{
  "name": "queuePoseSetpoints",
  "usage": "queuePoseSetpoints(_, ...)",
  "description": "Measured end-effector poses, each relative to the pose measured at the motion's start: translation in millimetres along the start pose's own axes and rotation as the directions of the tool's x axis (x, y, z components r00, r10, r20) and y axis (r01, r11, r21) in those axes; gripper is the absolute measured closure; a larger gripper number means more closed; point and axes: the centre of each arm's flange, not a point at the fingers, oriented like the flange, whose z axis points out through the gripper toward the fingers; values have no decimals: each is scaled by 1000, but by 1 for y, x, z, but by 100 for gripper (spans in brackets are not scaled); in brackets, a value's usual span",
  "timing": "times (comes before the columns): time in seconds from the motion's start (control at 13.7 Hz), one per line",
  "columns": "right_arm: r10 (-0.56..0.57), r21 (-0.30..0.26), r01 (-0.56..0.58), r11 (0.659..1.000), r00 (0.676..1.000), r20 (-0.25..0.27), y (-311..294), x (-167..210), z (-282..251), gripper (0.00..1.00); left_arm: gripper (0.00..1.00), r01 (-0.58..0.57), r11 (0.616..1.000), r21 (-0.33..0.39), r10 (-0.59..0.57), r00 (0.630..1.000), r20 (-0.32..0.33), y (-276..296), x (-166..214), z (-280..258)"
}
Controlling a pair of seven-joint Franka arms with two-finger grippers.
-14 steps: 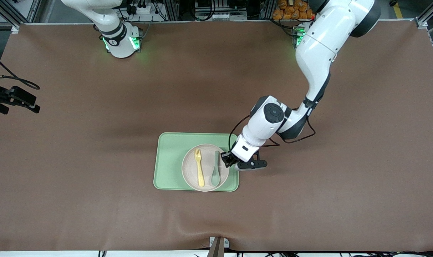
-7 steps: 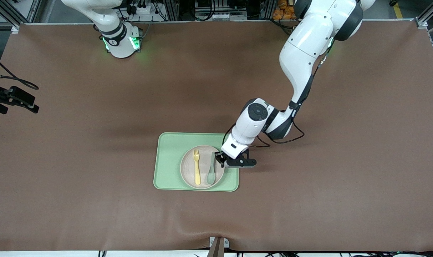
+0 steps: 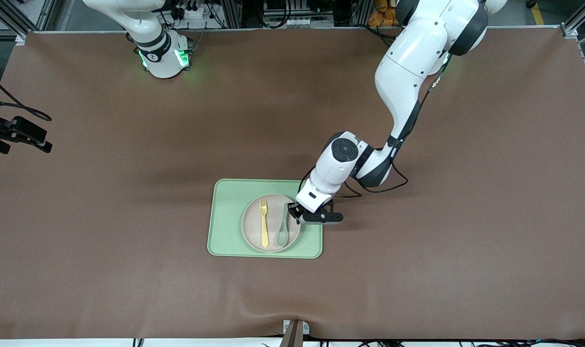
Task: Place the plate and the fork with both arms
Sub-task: 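Open the left gripper to release the plate rim, then raise the left gripper away while the right gripper reaches the plate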
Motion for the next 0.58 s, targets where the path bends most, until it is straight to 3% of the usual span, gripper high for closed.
queuePoseSetpoints(0.36,0,0,0,1000,1000,6,0,1,3,0,39,18,1000,-14,-19,1000,-25,10,12,-19)
queuePoseSetpoints(0.58,-1,1,1,1000,1000,12,-1,2,7,0,8,35,999,40,-34,999,-20,14,50,-76)
